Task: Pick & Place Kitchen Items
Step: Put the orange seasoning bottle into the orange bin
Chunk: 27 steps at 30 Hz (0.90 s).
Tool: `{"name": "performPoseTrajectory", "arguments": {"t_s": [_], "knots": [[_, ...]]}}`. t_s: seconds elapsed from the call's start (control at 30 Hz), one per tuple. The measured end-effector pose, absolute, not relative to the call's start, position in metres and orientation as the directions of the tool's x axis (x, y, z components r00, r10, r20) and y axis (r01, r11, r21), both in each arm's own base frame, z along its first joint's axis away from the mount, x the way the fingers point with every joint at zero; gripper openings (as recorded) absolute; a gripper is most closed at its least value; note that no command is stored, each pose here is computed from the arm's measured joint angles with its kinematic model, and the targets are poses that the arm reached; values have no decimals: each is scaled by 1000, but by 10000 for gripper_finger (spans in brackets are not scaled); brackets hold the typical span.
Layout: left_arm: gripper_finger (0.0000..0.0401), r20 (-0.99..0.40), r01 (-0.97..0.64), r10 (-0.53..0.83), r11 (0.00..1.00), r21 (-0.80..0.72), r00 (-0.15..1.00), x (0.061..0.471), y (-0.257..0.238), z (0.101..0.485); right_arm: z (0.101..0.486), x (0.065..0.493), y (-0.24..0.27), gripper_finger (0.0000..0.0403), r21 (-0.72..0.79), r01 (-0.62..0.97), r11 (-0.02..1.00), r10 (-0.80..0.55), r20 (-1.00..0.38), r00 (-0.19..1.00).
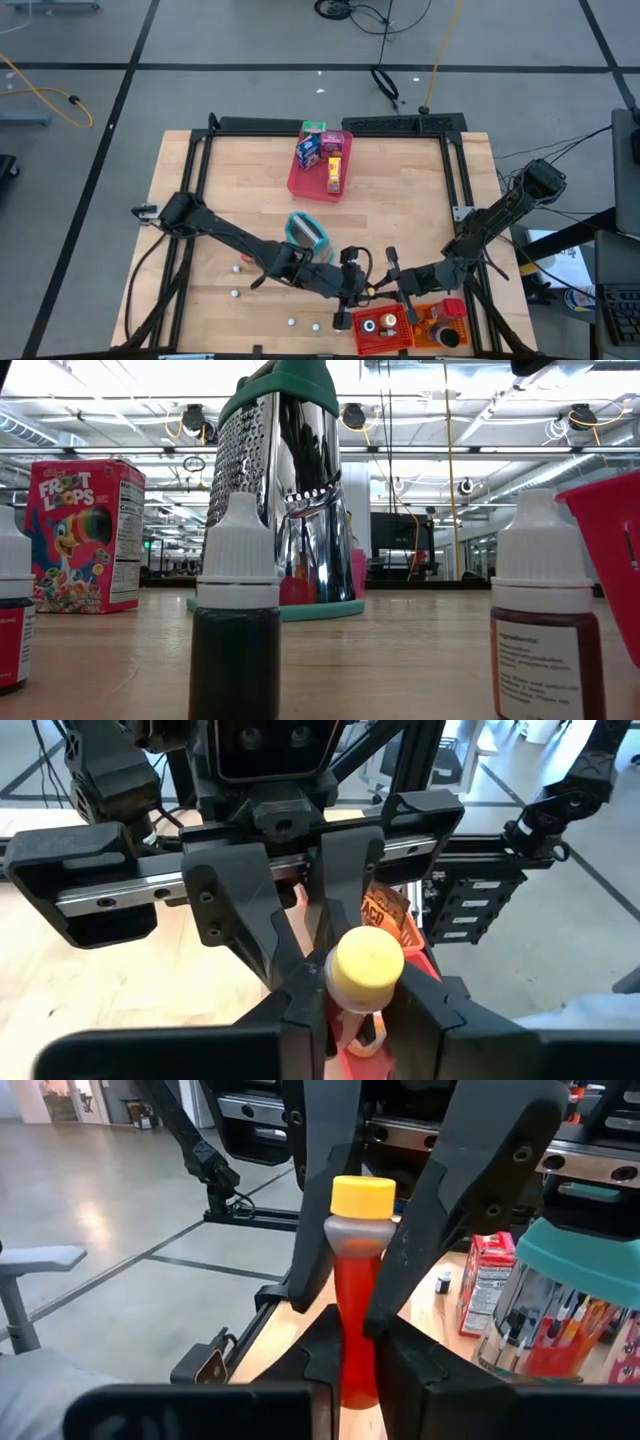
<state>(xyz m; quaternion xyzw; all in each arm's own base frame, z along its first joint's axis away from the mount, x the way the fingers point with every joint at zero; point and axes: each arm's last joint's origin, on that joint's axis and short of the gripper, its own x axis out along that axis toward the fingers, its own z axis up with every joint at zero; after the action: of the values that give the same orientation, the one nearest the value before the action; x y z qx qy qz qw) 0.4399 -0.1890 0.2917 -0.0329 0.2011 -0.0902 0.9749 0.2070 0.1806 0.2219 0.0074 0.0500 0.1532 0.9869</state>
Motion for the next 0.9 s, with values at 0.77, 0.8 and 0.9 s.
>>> {"name": "performPoseTrajectory", "arguments": {"t_s": [0.77, 0.8, 0.9], "knots": [[132, -533, 122, -112, 992, -16, 838, 400, -201, 309, 234, 148, 214, 25, -16, -432, 902, 428, -109, 897], [132, -537, 124, -111, 992, -13, 836, 399, -202, 308, 234, 143, 217, 25, -20, -435, 900, 431, -108, 896], [132, -552, 121, -110, 993, -17, 826, 397, -204, 307, 235, 128, 224, 24, -40, -424, 905, 419, -102, 902]]}}
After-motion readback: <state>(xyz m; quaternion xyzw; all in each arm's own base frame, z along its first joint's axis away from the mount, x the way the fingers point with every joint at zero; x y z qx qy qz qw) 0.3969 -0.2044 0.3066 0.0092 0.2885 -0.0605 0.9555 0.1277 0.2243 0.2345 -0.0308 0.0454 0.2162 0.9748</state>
